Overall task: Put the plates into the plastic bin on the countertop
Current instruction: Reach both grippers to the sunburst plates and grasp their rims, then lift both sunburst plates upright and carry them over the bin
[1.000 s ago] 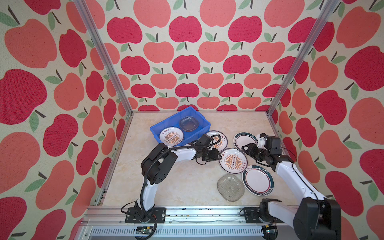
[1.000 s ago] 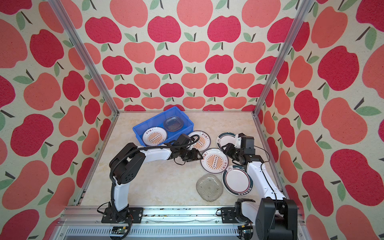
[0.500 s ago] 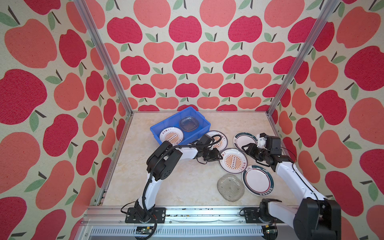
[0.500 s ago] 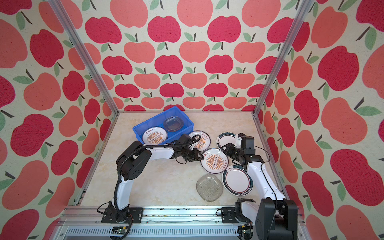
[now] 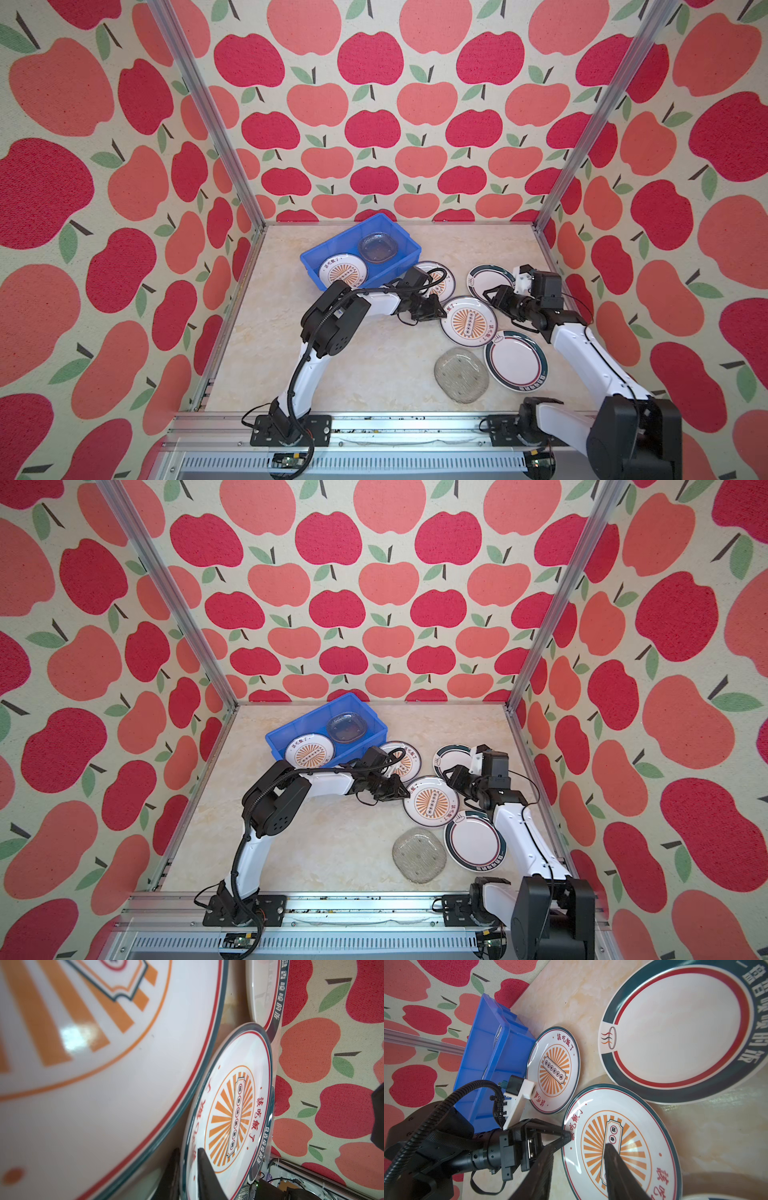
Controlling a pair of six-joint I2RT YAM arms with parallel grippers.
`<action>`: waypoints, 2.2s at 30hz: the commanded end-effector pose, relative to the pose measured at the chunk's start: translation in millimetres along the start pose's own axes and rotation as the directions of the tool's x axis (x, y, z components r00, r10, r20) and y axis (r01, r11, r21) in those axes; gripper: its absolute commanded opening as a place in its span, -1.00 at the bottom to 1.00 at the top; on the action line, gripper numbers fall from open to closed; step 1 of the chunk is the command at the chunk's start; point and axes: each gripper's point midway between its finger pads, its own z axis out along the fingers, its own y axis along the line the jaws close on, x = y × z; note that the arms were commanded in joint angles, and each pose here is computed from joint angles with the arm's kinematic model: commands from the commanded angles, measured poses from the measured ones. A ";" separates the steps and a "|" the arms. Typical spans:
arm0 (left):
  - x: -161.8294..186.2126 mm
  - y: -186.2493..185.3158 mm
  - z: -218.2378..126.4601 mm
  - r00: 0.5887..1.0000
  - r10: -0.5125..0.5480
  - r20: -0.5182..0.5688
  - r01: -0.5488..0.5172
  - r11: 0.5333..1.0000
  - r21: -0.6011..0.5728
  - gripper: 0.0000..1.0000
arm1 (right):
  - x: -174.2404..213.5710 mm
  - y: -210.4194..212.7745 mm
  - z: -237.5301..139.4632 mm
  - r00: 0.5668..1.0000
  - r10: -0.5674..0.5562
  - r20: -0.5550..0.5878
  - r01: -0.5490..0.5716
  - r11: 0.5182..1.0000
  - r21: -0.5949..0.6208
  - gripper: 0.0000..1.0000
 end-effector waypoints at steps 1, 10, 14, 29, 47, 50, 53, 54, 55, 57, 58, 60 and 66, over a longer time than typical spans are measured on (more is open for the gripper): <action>3.9 13.8 3.0 1.000 -0.016 -0.015 0.015 0.999 -0.044 -0.71 | 1.7 3.1 1.2 1.000 -0.022 -0.007 0.022 1.000 -0.019 -0.13; -10.2 5.5 -20.4 0.998 -0.039 0.048 0.038 0.999 0.019 -1.00 | -4.1 9.7 1.5 1.000 -0.020 0.006 0.021 0.999 -0.048 -0.13; -16.9 -16.3 -34.4 0.995 -0.051 0.085 0.042 0.993 0.108 -1.00 | -9.8 18.5 0.4 1.000 -0.015 0.008 0.015 0.997 -0.079 -0.14; -26.1 -70.0 -119.7 0.973 0.052 0.226 -0.074 0.993 0.091 -1.00 | -55.1 101.7 -35.0 0.984 -0.143 0.103 0.163 0.961 -0.223 -0.12; -38.5 -37.1 -281.2 0.829 -0.025 0.559 0.017 1.000 0.019 -1.00 | -27.4 198.0 -9.4 0.927 -0.375 -0.006 0.345 0.859 -0.377 0.02; -39.7 -36.7 -298.9 0.800 -0.046 0.599 0.019 0.999 0.051 -1.00 | -12.8 206.2 7.0 0.919 -0.390 -0.053 0.337 0.850 -0.405 0.04; -38.7 -33.5 -310.8 0.784 -0.054 0.619 0.026 0.998 0.053 -1.00 | -5.0 212.3 17.8 0.915 -0.397 -0.076 0.331 0.845 -0.420 0.03; -38.2 -32.8 -314.6 0.778 -0.056 0.626 0.028 0.998 0.054 -1.00 | -3.0 213.9 20.6 0.913 -0.399 -0.084 0.329 0.843 -0.426 0.01; -37.0 -31.8 -317.4 0.774 -0.061 0.630 0.032 0.998 0.057 -1.00 | -1.8 215.0 23.8 0.913 -0.398 -0.090 0.324 0.842 -0.432 0.01; -35.5 -29.5 -322.6 0.765 -0.073 0.640 0.040 0.997 0.066 -1.00 | 1.0 216.5 29.9 0.912 -0.396 -0.105 0.315 0.842 -0.439 -0.01; -35.2 -28.2 -325.0 0.760 -0.079 0.645 0.044 0.997 0.071 -1.00 | 1.9 218.5 32.6 0.912 -0.396 -0.110 0.310 0.839 -0.447 -0.02; -34.0 -27.3 -328.7 0.749 -0.092 0.656 0.046 0.995 0.086 -1.00 | 4.8 221.9 38.1 0.911 -0.393 -0.122 0.298 0.834 -0.465 -0.02; -30.2 -24.5 -329.2 0.749 -0.102 0.654 0.052 0.994 0.096 -1.00 | 9.8 239.9 53.5 0.919 -0.364 -0.152 0.224 0.799 -0.558 -0.15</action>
